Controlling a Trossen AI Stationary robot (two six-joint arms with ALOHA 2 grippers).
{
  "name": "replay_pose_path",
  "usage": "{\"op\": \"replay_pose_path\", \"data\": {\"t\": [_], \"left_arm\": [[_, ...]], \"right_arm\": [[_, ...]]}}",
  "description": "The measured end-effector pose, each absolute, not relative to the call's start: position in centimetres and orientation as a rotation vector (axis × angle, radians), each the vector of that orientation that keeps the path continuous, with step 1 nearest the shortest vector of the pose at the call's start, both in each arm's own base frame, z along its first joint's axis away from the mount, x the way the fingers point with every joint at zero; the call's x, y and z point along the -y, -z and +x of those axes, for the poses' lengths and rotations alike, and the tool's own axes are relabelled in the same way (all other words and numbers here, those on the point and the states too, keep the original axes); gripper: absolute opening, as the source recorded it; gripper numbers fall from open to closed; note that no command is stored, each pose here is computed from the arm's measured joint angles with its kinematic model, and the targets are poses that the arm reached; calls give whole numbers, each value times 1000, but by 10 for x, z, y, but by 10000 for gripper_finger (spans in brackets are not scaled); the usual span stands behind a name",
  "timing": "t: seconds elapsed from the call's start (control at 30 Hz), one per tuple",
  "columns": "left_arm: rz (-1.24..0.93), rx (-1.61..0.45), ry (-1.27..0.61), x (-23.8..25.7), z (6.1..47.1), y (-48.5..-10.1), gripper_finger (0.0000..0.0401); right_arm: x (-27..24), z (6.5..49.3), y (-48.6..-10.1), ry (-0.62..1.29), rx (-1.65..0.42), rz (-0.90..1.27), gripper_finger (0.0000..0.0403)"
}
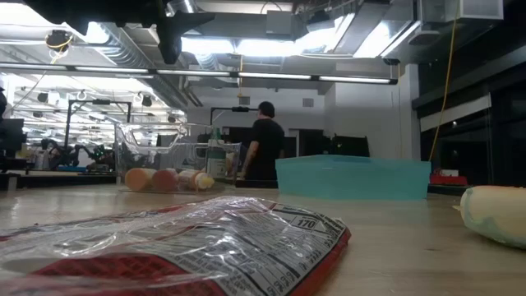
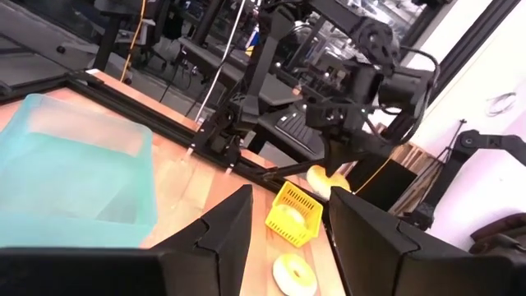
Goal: Pick & Place Food Item
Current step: Put the top blue donut into the yellow bin
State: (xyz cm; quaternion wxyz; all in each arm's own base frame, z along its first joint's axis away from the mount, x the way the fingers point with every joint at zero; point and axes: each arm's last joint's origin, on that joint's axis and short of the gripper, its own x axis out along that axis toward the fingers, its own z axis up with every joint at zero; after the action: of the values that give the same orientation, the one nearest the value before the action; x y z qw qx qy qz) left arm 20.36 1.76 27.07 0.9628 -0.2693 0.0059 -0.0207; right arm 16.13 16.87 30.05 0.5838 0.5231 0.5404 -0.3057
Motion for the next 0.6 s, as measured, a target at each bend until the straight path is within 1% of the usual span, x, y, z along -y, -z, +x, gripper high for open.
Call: {"op": "replay_pose_path", "data": {"t": [0.07,0.23,0.6], "left_arm": [[-546,-13,42,-18,204,-271,157],[-545,-13,42,-18,204,-271,157],[-545,-15,41,-18,204,-270,157]], "right_arm": [[-179,153,-294,755,-1274,1243,0],[-196,144,-272,778,-1421,1202,0],[-206,149,-244,901,-1405,1054,0]]}}
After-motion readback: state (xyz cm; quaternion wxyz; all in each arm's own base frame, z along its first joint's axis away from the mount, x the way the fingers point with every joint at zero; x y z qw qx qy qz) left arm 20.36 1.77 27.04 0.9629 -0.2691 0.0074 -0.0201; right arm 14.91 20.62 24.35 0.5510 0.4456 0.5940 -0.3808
